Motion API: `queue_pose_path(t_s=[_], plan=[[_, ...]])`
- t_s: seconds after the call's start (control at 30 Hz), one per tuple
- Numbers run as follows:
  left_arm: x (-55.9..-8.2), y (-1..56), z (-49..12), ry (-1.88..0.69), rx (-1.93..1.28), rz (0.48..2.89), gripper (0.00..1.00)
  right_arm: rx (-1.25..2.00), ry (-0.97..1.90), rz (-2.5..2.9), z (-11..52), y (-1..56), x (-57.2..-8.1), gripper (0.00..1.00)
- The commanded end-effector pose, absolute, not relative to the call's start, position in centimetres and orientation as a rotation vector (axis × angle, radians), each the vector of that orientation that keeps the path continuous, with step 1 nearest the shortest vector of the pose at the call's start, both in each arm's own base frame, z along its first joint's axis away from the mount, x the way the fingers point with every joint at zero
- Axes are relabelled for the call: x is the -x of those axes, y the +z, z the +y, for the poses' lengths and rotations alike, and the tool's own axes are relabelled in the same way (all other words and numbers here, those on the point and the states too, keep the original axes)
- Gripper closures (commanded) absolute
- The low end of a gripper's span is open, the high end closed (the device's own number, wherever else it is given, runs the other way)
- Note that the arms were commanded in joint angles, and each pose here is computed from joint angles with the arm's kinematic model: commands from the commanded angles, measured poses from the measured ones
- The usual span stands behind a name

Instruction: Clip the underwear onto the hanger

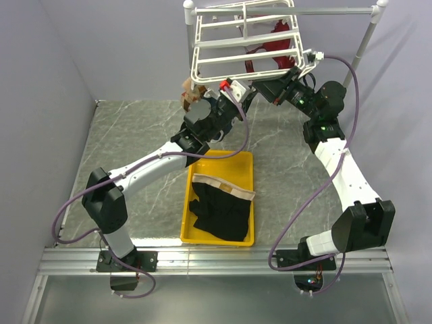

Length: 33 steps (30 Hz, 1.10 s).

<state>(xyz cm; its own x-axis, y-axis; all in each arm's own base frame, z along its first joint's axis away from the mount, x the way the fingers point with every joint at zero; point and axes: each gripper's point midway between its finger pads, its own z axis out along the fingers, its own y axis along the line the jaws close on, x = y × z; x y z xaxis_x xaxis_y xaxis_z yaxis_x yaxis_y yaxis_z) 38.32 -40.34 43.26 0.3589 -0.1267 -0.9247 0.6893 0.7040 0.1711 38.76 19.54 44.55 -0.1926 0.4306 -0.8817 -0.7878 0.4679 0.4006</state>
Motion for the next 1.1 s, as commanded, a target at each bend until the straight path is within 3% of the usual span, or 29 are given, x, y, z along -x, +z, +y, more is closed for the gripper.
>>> queue_pose_path(t_s=[0.0,0.03,0.07,0.13,0.27,0.37,0.73,1.07], plan=[[-38.4,45.7,-40.1,-0.583,-0.582,1.038,0.86,0.312,1.173,1.358,19.7,46.8,-38.0,0.71],[-38.3,45.6,-40.2,-0.587,-0.584,1.039,0.87,0.299,1.182,1.369,19.7,47.0,-38.1,0.65],[-38.3,45.8,-40.1,-0.585,-0.577,1.032,0.87,0.286,1.188,1.383,19.7,46.8,-38.2,0.43],[-38.2,45.8,-40.0,-0.586,-0.577,1.028,0.88,0.225,1.213,1.435,19.6,46.4,-38.7,0.36],[-38.1,45.8,-39.9,-0.584,-0.576,1.022,0.89,0.109,1.252,1.478,19.3,45.6,-39.3,0.38],[-38.1,45.8,-39.7,-0.582,-0.573,1.020,0.89,0.083,1.303,1.487,19.5,45.5,-39.2,0.48],[-38.1,45.8,-39.4,-0.577,-0.566,1.016,0.92,0.054,1.140,1.467,16.9,47.3,-39.6,0.39],[-38.2,46.0,-39.6,-0.584,-0.570,1.011,0.92,0.065,1.066,1.470,16.1,46.7,-38.9,0.44]])
